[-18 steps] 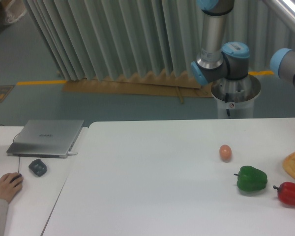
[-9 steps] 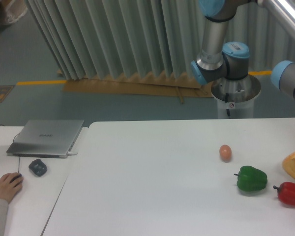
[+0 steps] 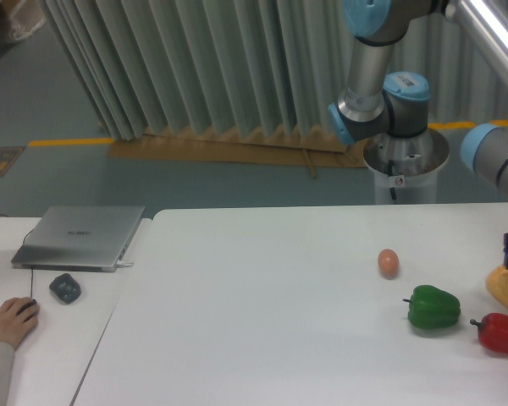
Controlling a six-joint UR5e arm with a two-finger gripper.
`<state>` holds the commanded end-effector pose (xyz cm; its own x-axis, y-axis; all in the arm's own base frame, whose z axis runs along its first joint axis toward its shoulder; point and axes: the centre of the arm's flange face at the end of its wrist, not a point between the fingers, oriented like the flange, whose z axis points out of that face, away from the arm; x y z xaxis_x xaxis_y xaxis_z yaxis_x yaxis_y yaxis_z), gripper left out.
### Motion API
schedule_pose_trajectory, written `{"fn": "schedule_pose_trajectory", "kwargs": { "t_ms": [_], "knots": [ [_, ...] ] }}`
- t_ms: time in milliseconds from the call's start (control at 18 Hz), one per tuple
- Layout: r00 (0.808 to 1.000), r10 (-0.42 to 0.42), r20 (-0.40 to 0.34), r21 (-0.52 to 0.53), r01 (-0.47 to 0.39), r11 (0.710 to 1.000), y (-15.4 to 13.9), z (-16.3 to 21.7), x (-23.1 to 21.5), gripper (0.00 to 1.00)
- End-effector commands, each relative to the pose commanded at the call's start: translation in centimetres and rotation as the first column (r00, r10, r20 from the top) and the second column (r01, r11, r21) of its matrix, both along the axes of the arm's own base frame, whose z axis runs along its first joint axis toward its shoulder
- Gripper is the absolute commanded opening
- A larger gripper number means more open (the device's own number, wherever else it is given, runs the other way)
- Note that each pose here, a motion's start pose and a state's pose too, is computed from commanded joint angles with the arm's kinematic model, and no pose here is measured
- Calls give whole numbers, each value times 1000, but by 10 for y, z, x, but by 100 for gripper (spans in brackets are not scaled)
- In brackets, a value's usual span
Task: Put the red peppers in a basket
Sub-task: 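Lower the gripper onto the red bell pepper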
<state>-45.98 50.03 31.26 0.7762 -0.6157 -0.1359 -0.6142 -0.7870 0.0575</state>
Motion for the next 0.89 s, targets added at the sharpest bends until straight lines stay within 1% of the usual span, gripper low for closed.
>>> {"fn": "schedule_pose_trajectory", "kwargs": {
  "t_ms": [111,278,444,667,889],
  "knots": [
    [1000,-7,-6,-20,7,1000,5,-4,8,100],
    [1000,-18,9,-44,18,999,7,-18,15,100],
    [999,-29,-16,-116,27,993,-1,-24,18,100],
    [999,-41,-10,-136,39,990,5,-34,24,100],
    [999,-43,-9,-137,41,990,5,-35,24,100]
  ]
}}
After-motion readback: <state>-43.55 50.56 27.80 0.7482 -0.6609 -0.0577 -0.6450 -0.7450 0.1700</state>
